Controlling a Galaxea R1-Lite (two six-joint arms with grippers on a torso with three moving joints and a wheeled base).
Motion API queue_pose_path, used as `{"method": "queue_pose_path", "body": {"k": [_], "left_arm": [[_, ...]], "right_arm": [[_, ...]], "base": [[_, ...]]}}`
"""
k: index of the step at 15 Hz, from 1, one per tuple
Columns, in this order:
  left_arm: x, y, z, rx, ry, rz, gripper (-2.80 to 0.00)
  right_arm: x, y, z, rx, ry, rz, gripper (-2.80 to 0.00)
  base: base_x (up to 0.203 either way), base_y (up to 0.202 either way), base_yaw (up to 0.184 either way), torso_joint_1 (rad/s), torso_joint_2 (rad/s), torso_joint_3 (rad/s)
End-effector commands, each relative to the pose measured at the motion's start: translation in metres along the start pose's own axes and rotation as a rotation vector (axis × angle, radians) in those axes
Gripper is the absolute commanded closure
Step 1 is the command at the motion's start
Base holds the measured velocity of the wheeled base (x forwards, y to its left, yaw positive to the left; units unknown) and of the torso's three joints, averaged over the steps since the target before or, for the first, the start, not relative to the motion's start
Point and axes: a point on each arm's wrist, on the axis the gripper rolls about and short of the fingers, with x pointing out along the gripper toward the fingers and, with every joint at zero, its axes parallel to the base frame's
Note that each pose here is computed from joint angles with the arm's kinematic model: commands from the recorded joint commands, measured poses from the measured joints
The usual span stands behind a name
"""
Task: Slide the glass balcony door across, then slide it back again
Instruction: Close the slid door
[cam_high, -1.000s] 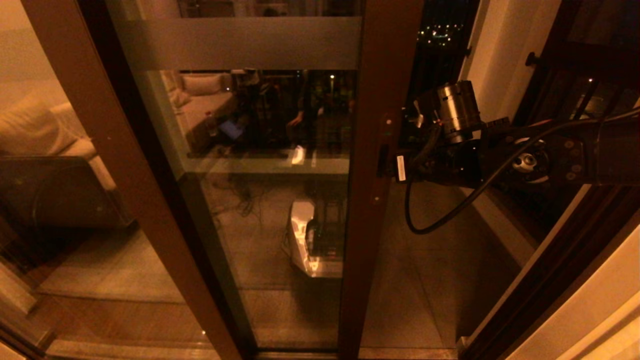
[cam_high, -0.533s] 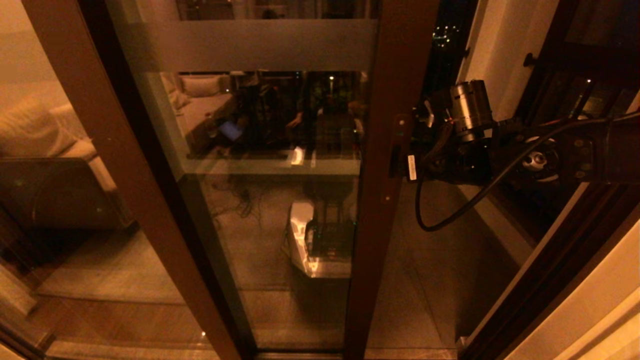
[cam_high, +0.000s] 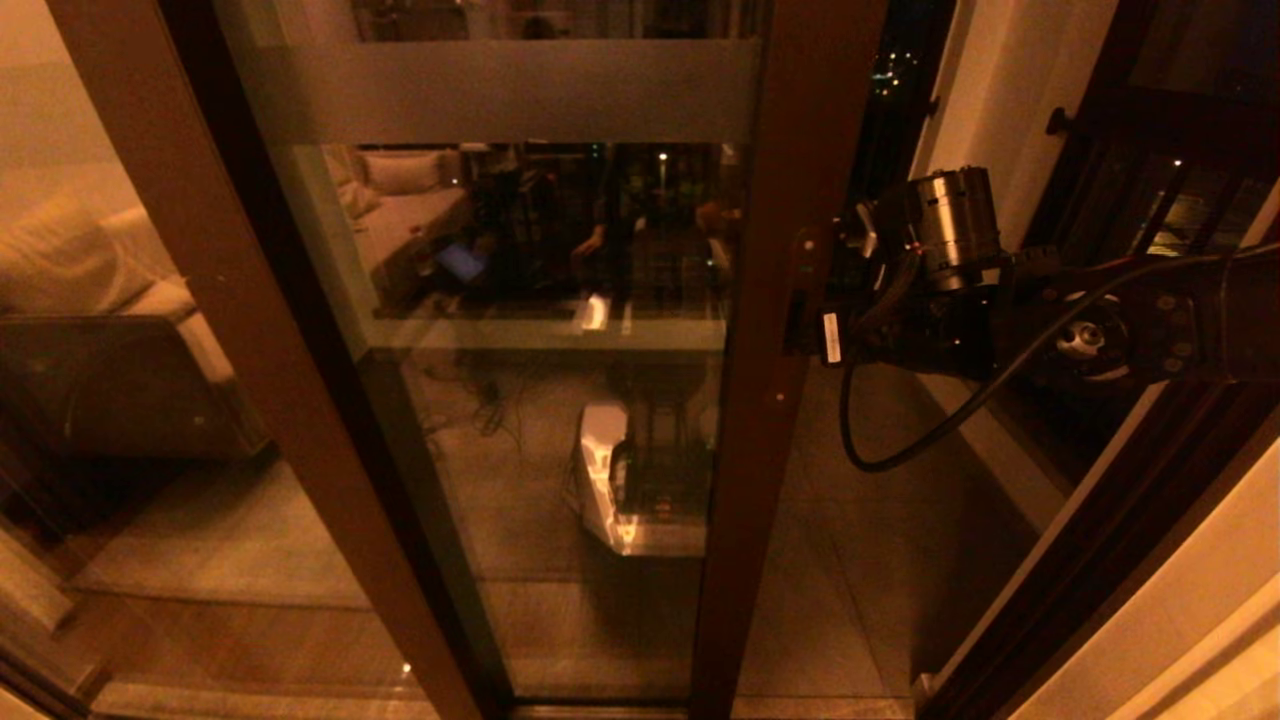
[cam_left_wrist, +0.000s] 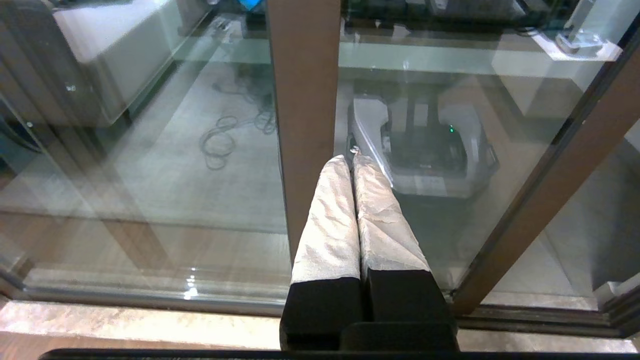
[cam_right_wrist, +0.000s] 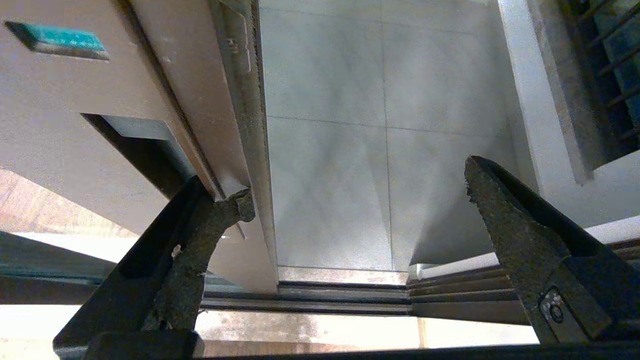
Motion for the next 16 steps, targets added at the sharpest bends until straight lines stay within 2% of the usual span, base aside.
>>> {"method": "queue_pose_path", "body": {"k": [1, 16], "left_arm": [[0.000, 0.000, 0.000, 0.000, 0.002, 0.001, 0.00], [0.000, 0.000, 0.000, 0.000, 0.002, 0.001, 0.00]], "right_arm": [[-0.001, -0.003, 0.001, 0.005, -0.004, -0.014, -2.80], [-0.009, -0.027, -0.002, -0.004, -0.035, -0.058, -2.80]], "base": [[0.000, 0.000, 0.000, 0.000, 0.00, 0.000], [0.000, 0.000, 0.000, 0.000, 0.00, 0.000]]}}
